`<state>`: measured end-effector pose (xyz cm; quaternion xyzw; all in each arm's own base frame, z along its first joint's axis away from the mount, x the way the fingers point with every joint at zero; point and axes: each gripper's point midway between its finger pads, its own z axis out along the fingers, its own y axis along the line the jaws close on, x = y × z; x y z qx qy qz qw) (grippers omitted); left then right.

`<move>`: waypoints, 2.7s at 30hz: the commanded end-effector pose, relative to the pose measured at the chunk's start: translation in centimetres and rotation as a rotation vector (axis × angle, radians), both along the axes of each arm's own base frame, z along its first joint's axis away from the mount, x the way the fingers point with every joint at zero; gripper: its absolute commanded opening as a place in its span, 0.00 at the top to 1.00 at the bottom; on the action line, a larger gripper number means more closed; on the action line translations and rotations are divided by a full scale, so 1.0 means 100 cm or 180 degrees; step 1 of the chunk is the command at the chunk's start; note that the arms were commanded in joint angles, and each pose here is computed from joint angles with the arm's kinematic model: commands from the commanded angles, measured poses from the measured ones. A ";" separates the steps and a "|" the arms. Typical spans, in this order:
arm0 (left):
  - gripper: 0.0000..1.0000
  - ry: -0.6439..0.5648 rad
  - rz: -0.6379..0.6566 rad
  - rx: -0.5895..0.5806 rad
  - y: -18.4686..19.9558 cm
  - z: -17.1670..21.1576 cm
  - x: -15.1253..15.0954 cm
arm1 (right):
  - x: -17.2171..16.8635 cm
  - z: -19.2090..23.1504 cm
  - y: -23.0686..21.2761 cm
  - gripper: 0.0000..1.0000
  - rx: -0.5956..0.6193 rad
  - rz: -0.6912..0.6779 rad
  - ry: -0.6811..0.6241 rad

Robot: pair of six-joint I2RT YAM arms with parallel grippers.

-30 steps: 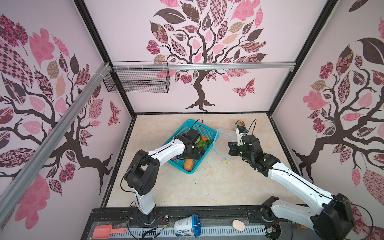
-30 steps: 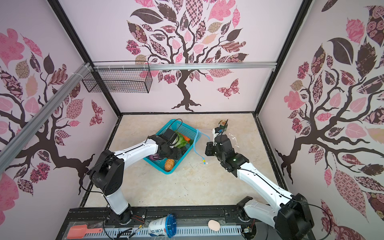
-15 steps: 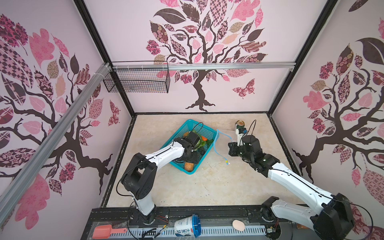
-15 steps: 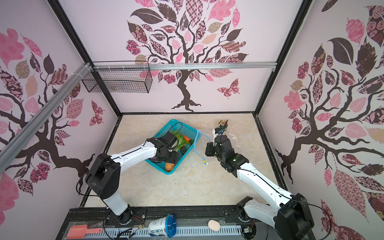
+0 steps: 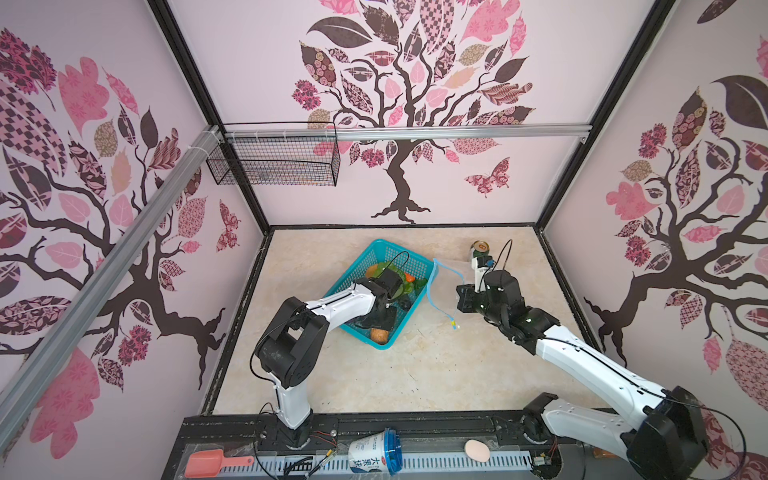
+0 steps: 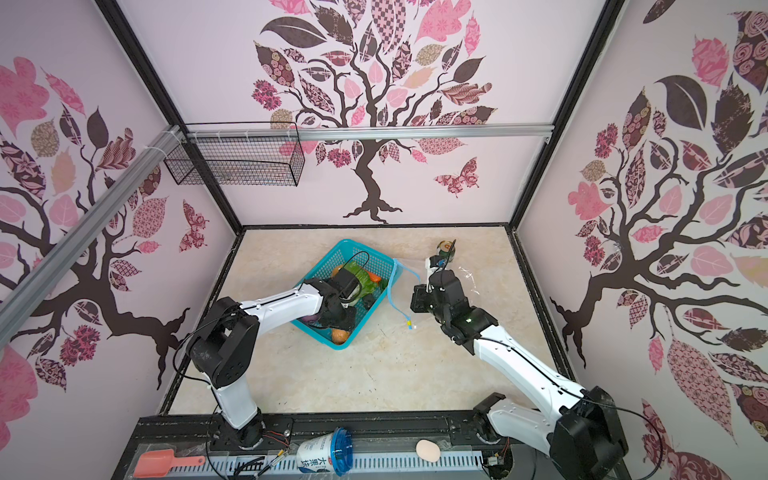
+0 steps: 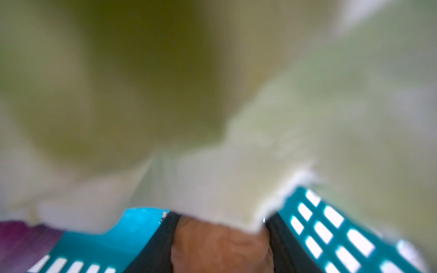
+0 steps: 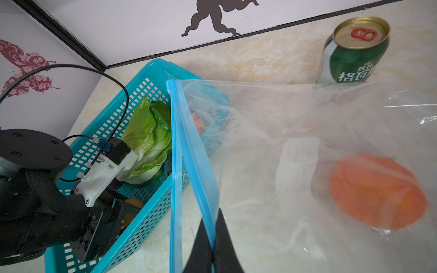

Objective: Place the food in the zip-top bag and seal the zipper
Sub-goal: 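Grasp the brown bread bun with the left gripper and lift it, then carry the bun with the left gripper into the bag and release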

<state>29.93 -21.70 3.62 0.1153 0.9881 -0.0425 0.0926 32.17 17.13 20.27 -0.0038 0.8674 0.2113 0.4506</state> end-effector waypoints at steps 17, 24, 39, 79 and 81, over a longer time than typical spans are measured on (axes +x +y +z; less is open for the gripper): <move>0.64 -0.0449 0.0146 -0.0364 0.025 0.076 -0.004 | 0.000 0.010 -0.005 1.00 -0.0012 -0.0049 -0.0075; 0.63 -0.1103 0.0247 -0.1069 0.005 0.134 0.020 | 0.001 0.016 0.005 1.00 0.0090 0.0059 -0.0058; 0.64 -0.2034 0.0199 -0.2752 -0.095 0.248 0.046 | -0.009 0.010 0.024 1.00 0.0675 0.0138 0.0278; 0.35 -0.1956 0.0152 -0.2315 -0.158 0.137 0.039 | -0.018 0.042 0.027 1.00 0.1112 0.0153 0.0182; 0.30 -0.1930 0.0118 -0.2336 -0.159 0.142 0.037 | -0.017 0.041 0.027 1.00 0.1110 0.0148 0.0187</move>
